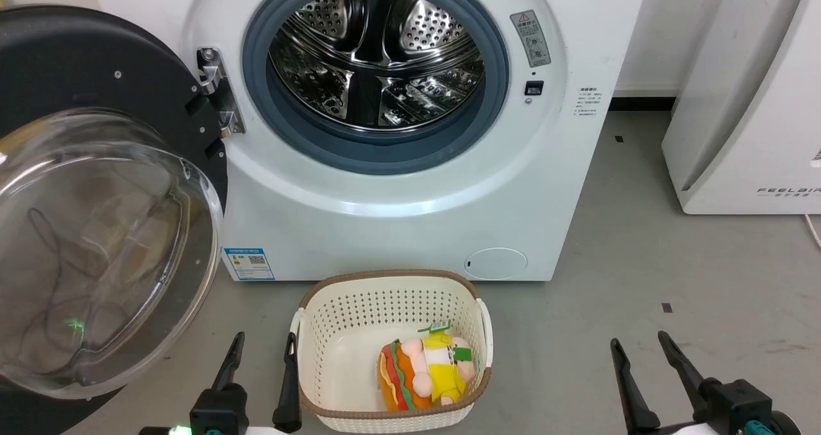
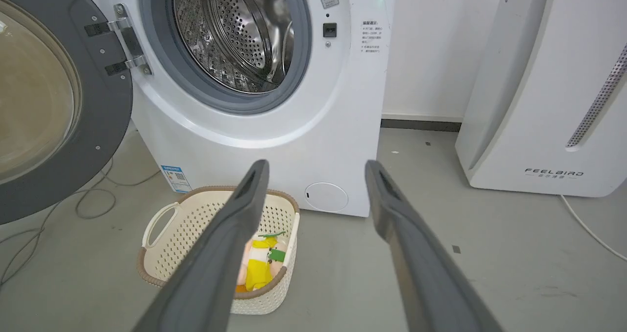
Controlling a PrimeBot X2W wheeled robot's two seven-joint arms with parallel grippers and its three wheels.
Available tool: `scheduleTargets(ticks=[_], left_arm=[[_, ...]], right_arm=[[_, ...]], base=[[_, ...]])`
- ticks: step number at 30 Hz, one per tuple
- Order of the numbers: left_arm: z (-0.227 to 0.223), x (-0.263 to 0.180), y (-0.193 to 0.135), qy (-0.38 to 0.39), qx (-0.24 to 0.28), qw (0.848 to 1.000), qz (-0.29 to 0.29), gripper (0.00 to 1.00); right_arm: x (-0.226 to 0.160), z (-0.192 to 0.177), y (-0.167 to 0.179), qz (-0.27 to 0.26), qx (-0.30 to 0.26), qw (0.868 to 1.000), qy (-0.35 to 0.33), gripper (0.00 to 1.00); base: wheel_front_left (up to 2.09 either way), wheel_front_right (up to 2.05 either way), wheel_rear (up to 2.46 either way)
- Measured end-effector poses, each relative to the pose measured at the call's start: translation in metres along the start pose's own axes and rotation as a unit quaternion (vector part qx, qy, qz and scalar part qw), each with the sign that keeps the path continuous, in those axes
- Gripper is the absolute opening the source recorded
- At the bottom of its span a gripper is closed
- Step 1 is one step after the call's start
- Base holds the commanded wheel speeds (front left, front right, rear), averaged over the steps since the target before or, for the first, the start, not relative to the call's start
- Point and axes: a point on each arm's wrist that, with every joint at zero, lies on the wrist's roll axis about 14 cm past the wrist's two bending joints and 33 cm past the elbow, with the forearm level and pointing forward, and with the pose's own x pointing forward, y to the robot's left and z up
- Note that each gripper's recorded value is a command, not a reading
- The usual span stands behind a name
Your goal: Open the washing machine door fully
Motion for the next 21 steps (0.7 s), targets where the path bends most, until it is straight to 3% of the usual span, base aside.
scheduleTargets(ticks=[4, 5, 21], left_arm=[[-0.0013, -0.0002, 0.0001, 0.002, 0.001, 1.0, 0.0, 1.0], [-0.0015, -0.0003, -0.0002, 0.003, 0.0, 1.0, 0.0, 0.0], [-0.001, 0.0008, 0.0, 0.009, -0.001, 1.0, -0.001, 0.0]], right_arm=[[0.0009, -0.0012, 0.0001, 0.0, 0.0, 1.0, 0.002, 1.0], [0.0009, -0.0012, 0.0003, 0.001, 0.0, 1.0, 0.002, 0.0], [0.0019, -0.0005, 0.0008, 0.002, -0.001, 1.0, 0.007, 0.0]], base=[[0.0, 0.0, 0.0], [0.0, 0.0, 0.0], [0.0, 0.0, 0.0]])
